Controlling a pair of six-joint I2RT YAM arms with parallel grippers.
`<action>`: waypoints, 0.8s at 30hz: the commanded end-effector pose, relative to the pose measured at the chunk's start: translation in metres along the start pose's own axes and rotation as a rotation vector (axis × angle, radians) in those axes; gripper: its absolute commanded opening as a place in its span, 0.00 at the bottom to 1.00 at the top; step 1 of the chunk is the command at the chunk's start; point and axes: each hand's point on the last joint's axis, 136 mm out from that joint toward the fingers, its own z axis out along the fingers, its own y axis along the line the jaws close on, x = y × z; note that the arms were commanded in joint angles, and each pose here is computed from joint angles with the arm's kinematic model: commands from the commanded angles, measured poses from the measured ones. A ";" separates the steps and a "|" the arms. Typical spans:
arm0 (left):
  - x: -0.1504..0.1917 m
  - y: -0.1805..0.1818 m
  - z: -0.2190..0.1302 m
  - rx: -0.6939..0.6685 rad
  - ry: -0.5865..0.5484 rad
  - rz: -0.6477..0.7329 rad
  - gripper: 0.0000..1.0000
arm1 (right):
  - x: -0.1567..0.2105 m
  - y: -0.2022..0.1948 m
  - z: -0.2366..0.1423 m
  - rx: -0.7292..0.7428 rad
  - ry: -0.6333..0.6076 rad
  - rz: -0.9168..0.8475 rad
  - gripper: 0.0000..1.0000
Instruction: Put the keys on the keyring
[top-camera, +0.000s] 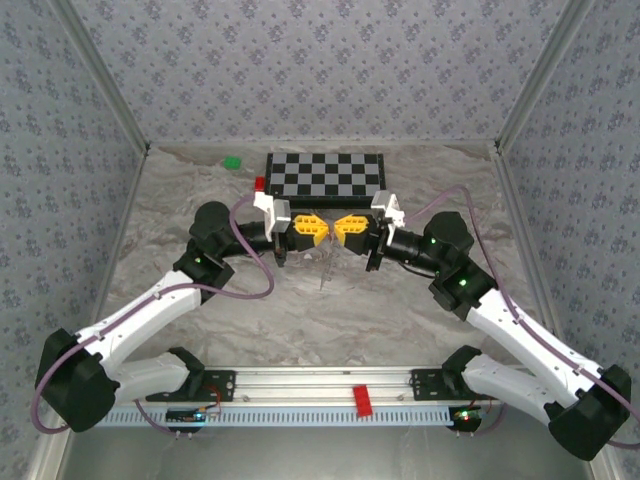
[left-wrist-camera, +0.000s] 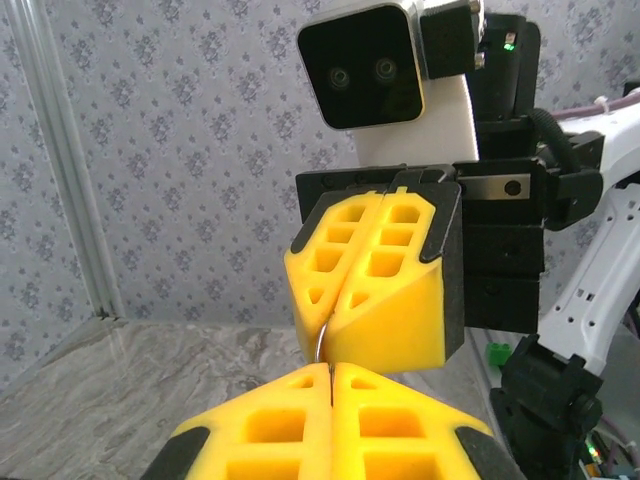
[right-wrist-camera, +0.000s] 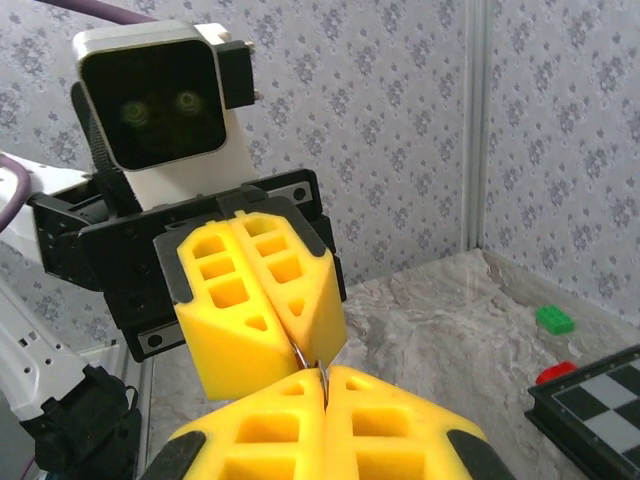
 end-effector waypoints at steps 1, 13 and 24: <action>-0.015 -0.022 0.003 0.074 -0.018 0.082 0.00 | -0.019 -0.010 0.000 0.068 -0.039 0.036 0.00; 0.009 -0.022 0.010 0.050 0.063 0.120 0.15 | -0.031 -0.021 -0.008 0.150 -0.125 0.042 0.00; 0.001 -0.016 0.009 0.001 0.063 0.094 0.52 | -0.026 -0.025 -0.009 0.152 -0.150 0.004 0.00</action>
